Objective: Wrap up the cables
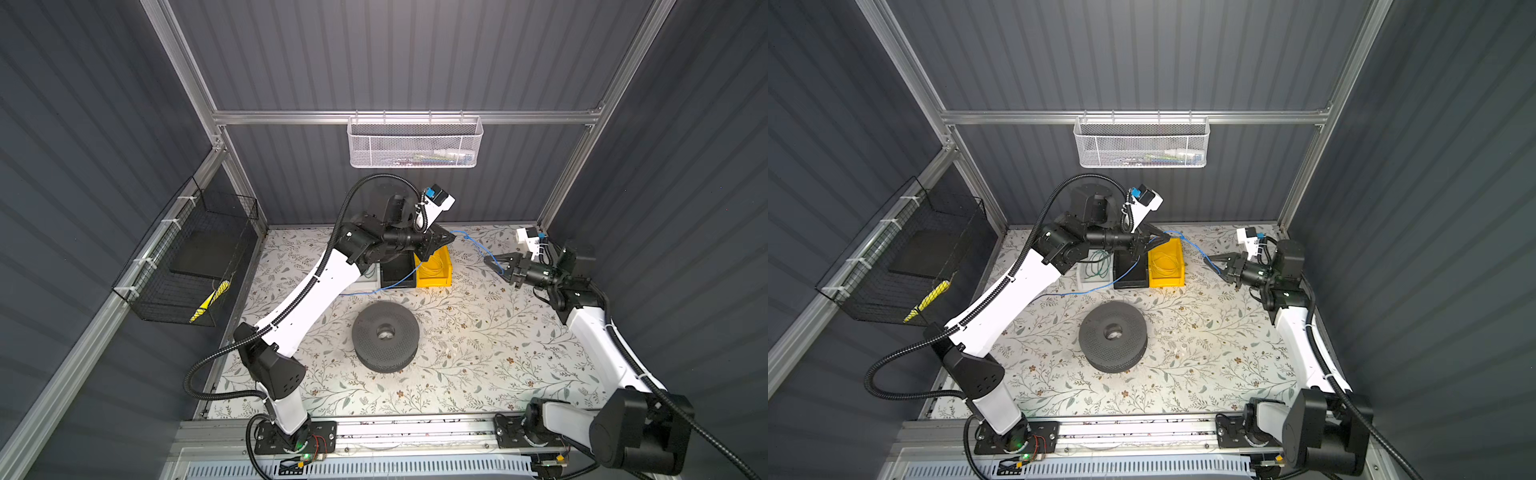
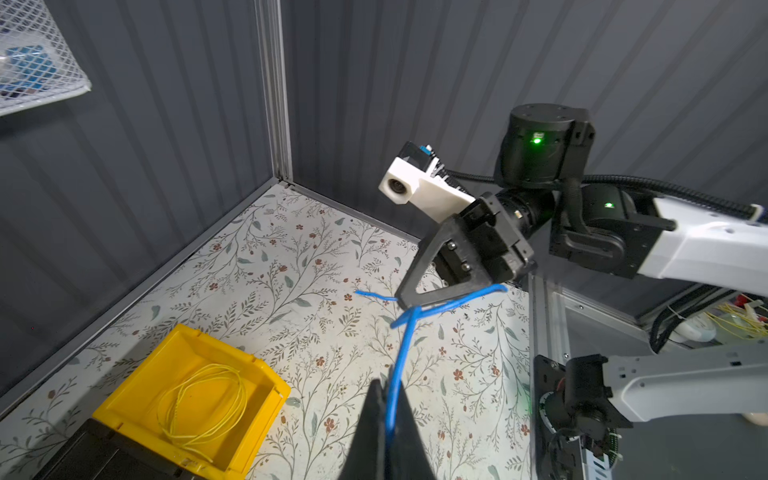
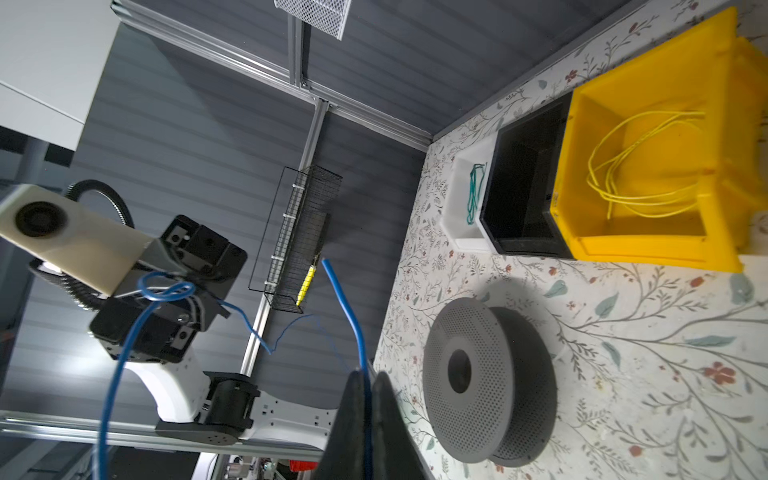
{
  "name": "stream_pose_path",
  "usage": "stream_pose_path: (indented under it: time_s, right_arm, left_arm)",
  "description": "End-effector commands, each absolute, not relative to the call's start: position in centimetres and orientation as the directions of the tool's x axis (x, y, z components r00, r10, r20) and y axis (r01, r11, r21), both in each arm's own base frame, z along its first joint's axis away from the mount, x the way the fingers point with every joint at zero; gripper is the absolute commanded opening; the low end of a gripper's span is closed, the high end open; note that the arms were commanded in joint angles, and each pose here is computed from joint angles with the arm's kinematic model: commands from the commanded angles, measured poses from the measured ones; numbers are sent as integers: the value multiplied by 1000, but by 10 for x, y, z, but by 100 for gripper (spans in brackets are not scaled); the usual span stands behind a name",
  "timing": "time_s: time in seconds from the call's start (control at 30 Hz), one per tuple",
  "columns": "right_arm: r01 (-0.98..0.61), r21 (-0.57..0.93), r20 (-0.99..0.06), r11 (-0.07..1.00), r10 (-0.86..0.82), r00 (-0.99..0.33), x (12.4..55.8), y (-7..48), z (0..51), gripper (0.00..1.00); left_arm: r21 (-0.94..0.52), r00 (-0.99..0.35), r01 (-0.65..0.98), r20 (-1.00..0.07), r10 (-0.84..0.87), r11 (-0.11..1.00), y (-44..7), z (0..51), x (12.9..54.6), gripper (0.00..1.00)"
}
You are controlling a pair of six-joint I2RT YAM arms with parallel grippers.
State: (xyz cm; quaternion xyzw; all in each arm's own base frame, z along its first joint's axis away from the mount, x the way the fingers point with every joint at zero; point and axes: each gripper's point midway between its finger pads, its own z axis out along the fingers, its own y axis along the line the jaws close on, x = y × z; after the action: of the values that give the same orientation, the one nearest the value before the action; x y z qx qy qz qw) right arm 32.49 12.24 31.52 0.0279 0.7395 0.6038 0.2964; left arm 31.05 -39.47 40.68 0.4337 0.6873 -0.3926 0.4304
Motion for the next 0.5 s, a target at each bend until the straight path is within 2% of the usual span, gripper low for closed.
stream_pose_path:
  time_s: [0.0,0.1,0.2,0.33,0.47]
  right_arm:
    - [-419,855,-516,305,421,-746,321,116,363,0]
    - [-440,772,-631,459,468,-618,330,96,403,0]
    - [-512,613,-786,602,402,-469,325,96,462,0]
    - [-617,516,-856,594,373,-357,315,108,510,0]
    - [-696,394,-916,601,322,-241,299,128,525,0]
  left_arm:
    - [-170,-253,929,-941,227,328,-386,420,308,0]
    - [-185,-276,924,-928,251,335,-387,411,310,0]
    - [-192,-310,905,-908,280,379,-384,401,317,0]
    - [-207,-350,880,-891,289,428,-383,392,328,0]
    - [-221,-386,856,-874,295,467,-383,380,338,0]
